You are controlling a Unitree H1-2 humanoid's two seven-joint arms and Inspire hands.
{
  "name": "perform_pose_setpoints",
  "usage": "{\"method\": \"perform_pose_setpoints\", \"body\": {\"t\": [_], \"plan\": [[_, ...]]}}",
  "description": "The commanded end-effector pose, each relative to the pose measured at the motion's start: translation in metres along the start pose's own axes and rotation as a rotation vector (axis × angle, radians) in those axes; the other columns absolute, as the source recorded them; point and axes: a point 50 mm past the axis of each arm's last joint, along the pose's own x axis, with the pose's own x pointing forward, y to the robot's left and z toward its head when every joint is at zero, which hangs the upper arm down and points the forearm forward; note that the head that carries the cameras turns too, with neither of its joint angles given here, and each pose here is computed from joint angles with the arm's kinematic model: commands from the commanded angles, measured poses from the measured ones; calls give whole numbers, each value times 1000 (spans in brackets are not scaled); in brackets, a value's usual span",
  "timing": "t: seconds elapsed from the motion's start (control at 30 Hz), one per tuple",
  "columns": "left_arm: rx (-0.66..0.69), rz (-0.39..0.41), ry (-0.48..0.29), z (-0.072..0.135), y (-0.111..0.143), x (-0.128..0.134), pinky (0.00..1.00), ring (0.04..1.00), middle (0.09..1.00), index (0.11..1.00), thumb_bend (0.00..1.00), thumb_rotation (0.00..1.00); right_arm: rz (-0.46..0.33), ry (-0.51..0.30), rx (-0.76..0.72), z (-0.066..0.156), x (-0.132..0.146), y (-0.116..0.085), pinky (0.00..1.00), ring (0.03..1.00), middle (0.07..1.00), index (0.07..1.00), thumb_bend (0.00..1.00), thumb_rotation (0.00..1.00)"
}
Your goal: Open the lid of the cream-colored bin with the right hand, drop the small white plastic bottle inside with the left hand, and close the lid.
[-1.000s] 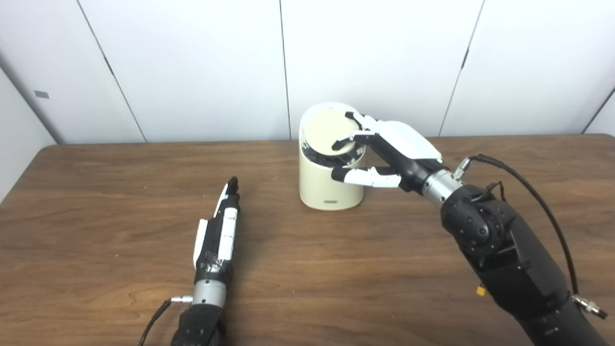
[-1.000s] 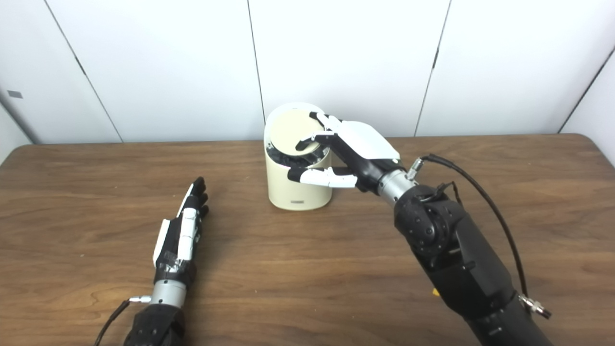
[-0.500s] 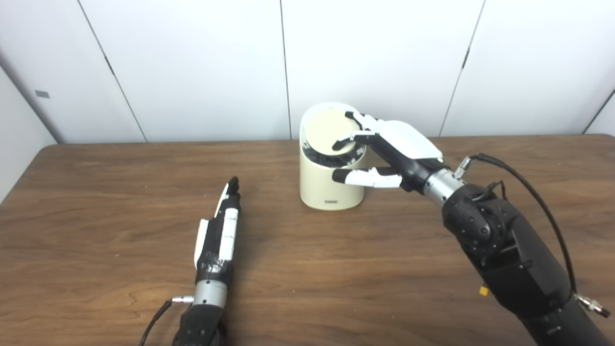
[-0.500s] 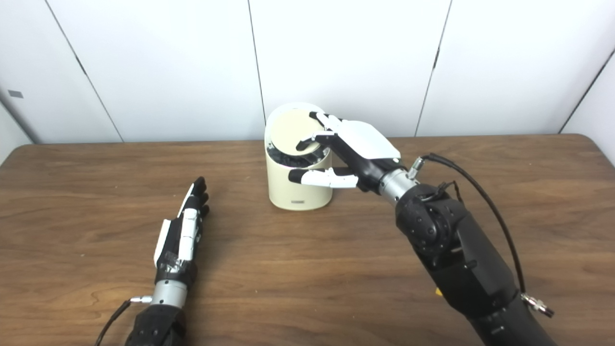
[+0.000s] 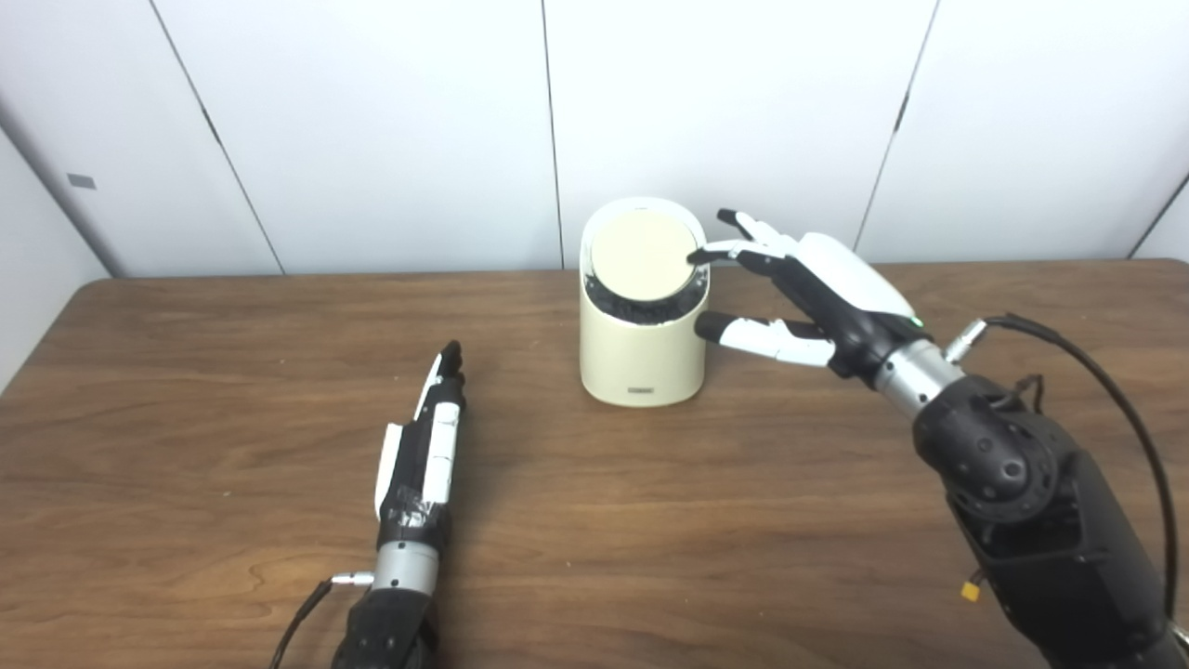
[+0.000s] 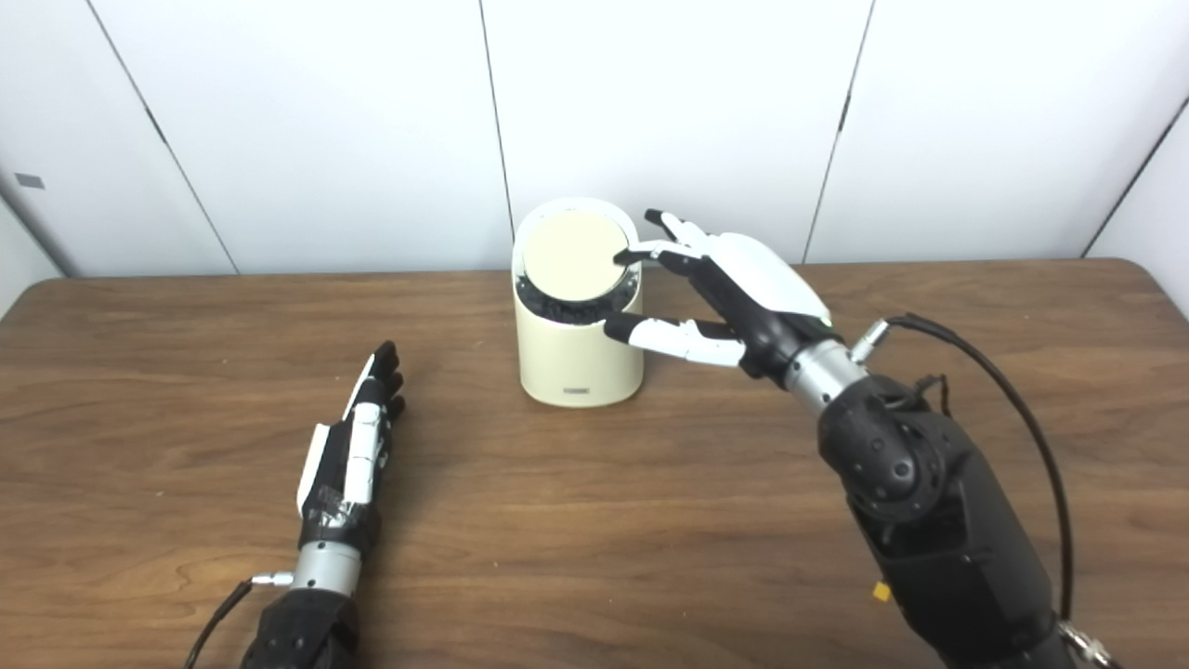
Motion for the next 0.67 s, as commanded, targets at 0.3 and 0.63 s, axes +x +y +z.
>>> {"method": "perform_pose_setpoints", "body": {"t": [0.3,0.63], "plan": [[2,-16,-43,7,10,-2,1000,1000,1000,1000,658,1000,-110,153,166,-44,-56,9,958,1000,991,924,631,1000],[9,-29,-22,9,32,-25,1000,1000,1000,1000,606,1000,-160,210,575,-73,-92,49,939,974,964,935,644,1000]]}}
